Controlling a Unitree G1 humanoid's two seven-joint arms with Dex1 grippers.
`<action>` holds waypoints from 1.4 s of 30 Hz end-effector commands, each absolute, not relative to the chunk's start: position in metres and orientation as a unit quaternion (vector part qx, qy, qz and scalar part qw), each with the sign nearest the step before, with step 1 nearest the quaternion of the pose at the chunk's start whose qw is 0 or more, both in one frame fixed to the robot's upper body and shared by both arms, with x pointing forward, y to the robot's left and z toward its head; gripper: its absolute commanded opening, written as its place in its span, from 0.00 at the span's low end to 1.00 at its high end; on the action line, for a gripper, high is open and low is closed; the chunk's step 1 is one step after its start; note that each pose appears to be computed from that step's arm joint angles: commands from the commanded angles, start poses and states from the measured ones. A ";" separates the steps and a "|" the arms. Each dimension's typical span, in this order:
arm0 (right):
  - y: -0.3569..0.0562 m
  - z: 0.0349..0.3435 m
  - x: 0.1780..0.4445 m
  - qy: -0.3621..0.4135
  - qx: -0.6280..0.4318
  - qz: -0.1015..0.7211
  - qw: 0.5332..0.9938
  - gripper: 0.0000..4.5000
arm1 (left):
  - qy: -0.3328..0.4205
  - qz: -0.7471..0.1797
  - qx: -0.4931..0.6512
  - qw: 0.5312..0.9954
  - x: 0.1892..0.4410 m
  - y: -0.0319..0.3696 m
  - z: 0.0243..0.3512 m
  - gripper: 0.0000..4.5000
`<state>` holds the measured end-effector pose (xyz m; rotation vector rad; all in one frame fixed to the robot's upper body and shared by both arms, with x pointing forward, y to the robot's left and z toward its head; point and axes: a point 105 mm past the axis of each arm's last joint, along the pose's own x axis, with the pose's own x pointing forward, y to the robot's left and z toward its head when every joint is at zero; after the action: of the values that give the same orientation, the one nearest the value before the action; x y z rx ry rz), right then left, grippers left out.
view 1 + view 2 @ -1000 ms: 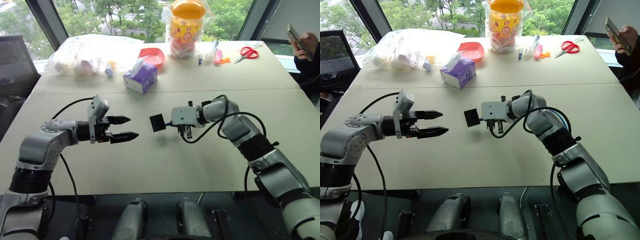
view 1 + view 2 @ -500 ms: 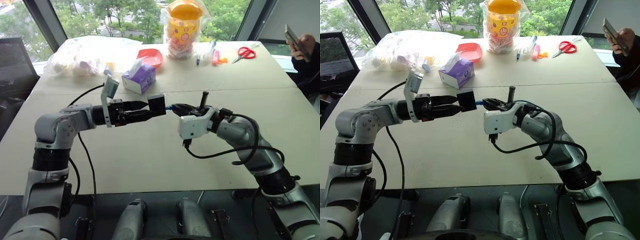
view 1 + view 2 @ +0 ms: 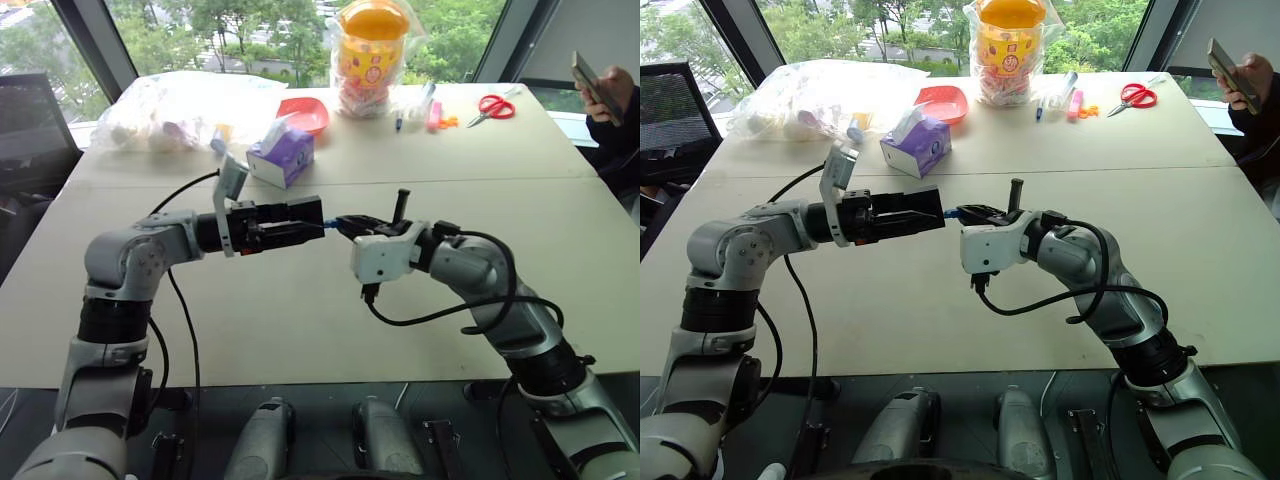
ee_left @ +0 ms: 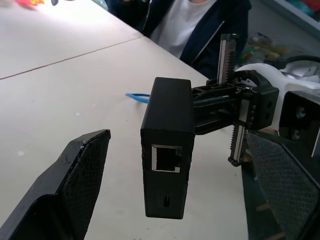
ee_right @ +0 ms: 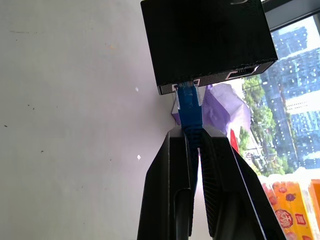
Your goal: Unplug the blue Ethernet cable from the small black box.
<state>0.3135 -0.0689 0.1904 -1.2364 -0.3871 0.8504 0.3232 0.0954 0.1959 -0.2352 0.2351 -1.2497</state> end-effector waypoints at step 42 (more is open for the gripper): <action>-0.083 0.216 0.309 0.173 0.004 0.591 0.788 0.80 | 0.066 -0.665 -0.001 0.744 0.310 0.108 0.217 0.11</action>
<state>0.3147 -0.0883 0.2036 0.0386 0.4175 1.2375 0.3112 0.1088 0.2049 -0.0300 0.1961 -1.4498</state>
